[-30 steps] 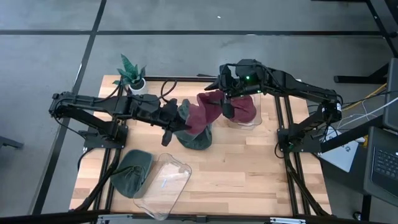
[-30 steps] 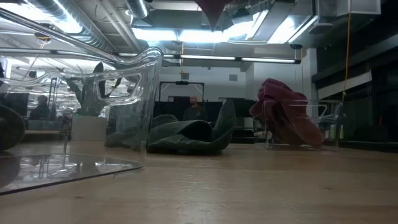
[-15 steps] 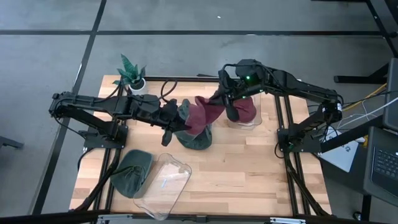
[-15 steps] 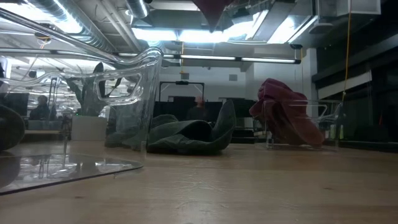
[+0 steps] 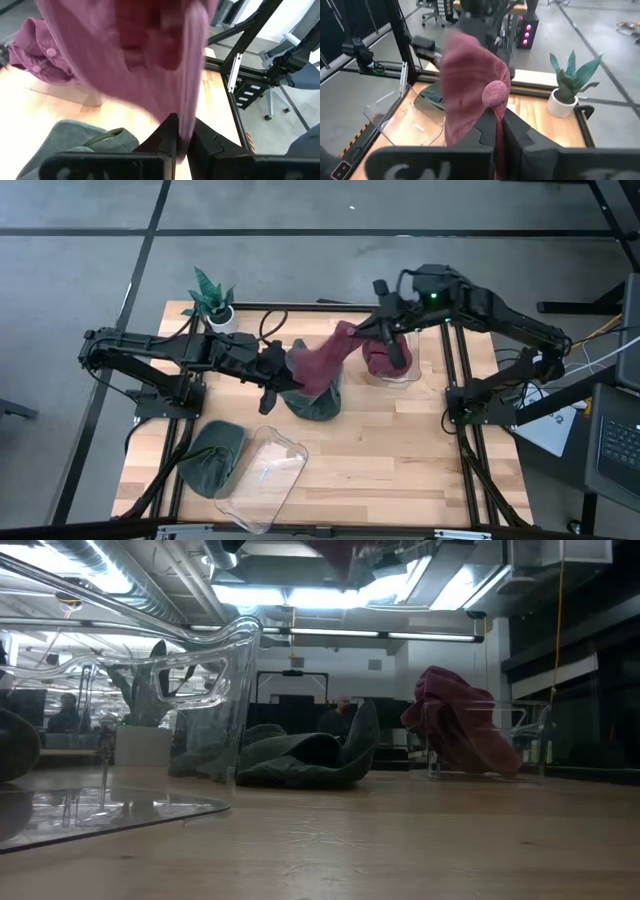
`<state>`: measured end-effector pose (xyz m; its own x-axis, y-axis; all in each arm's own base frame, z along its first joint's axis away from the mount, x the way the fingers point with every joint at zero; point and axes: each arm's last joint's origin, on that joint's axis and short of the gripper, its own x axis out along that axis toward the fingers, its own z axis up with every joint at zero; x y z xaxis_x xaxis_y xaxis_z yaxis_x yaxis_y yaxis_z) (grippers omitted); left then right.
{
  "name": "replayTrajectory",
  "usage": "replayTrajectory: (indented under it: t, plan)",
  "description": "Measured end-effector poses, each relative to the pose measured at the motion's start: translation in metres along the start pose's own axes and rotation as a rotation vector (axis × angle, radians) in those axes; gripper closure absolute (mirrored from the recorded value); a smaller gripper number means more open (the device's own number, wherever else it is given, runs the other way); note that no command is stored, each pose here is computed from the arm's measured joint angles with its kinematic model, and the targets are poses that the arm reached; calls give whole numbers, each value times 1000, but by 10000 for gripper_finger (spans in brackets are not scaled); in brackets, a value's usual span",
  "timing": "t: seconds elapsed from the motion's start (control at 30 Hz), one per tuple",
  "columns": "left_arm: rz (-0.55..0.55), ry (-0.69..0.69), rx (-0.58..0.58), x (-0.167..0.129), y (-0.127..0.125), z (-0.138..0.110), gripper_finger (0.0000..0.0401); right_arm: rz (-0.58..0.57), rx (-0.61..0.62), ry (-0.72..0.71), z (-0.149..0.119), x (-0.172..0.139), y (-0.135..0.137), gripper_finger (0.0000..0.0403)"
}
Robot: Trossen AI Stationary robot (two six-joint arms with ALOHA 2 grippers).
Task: Pick & Place hat
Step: Put the red cap into the top transparent bin
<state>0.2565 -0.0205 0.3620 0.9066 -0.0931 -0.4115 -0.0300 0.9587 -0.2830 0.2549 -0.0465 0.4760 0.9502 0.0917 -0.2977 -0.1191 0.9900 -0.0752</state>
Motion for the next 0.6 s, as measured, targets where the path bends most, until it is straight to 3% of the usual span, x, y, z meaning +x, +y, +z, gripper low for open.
replayTrajectory:
  t: [0.3, 0.6]
  plan:
    - [47, 11, -26, 0, 2, -2, 338, 33, -27, -41, 5, -24, 6, 397]
    - [182, -29, -31, -3, 6, -1, 247, 129, 10, 95, -10, -30, 13, 397]
